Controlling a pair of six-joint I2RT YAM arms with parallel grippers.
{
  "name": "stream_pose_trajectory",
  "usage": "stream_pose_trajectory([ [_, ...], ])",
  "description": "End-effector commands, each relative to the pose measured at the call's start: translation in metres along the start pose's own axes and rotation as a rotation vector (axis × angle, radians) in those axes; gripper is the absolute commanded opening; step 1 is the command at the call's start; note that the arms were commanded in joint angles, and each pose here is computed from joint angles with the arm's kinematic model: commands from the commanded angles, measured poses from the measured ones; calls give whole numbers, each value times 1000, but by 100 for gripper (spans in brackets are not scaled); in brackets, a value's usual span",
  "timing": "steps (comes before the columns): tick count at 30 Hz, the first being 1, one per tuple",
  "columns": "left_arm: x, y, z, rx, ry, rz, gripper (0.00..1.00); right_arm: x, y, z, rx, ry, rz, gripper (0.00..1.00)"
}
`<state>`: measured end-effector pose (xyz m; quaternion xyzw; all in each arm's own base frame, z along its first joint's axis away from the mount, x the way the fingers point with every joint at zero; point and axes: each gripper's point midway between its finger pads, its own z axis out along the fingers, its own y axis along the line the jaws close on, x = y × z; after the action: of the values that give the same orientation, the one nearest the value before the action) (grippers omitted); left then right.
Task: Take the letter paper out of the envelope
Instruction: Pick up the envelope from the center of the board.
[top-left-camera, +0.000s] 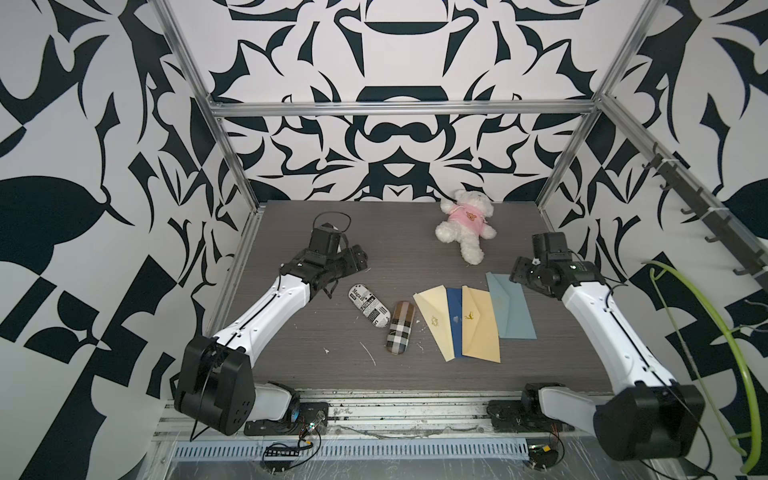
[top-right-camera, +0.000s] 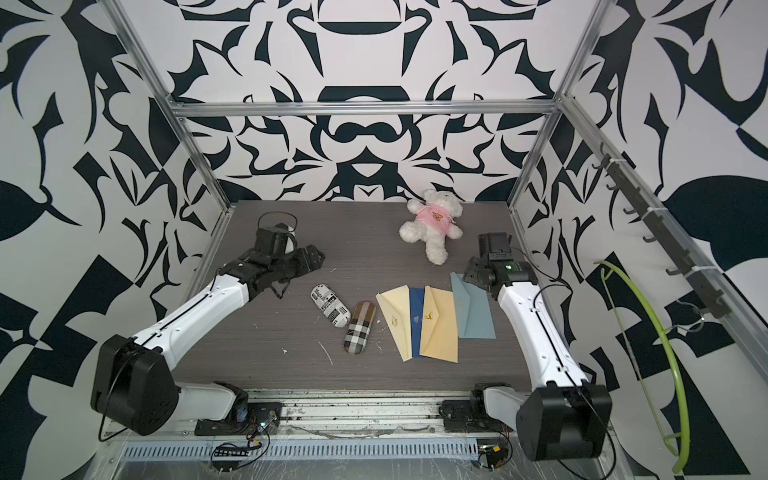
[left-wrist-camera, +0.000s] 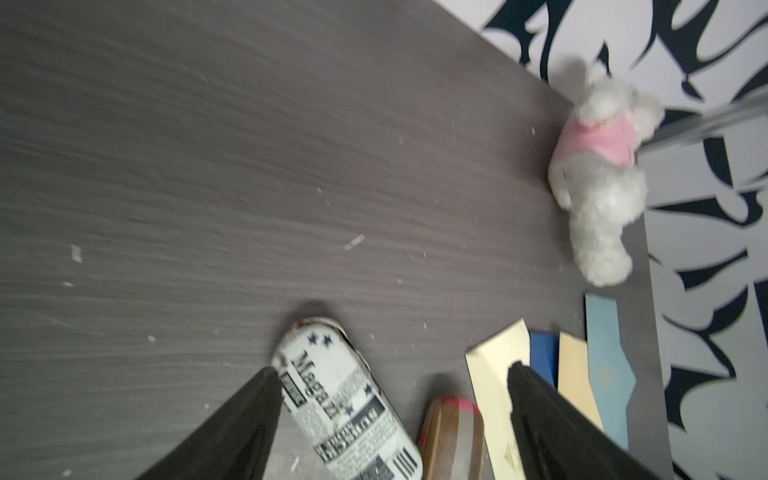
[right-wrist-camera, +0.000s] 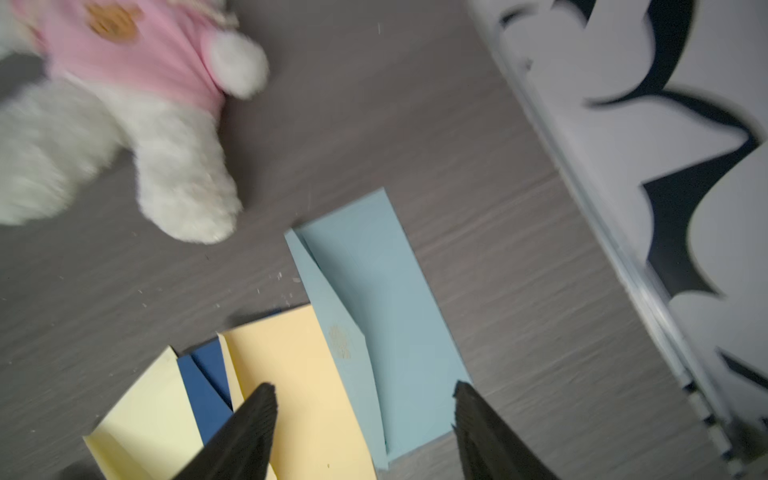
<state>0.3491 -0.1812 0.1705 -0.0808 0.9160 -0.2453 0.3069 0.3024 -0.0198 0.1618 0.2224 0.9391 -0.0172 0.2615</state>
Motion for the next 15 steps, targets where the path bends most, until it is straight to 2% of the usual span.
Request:
stream_pose_trajectory([
  [1, 26, -20, 2, 74, 68, 22, 90, 26, 6, 18, -20, 137, -61, 67],
  [7, 54, -41, 12, 144, 152, 46, 86, 36, 6, 51, -3, 228, -93, 62],
  [15, 62, -53, 14, 180, 186, 67, 86, 39, 2, 81, 2, 283, -119, 60],
])
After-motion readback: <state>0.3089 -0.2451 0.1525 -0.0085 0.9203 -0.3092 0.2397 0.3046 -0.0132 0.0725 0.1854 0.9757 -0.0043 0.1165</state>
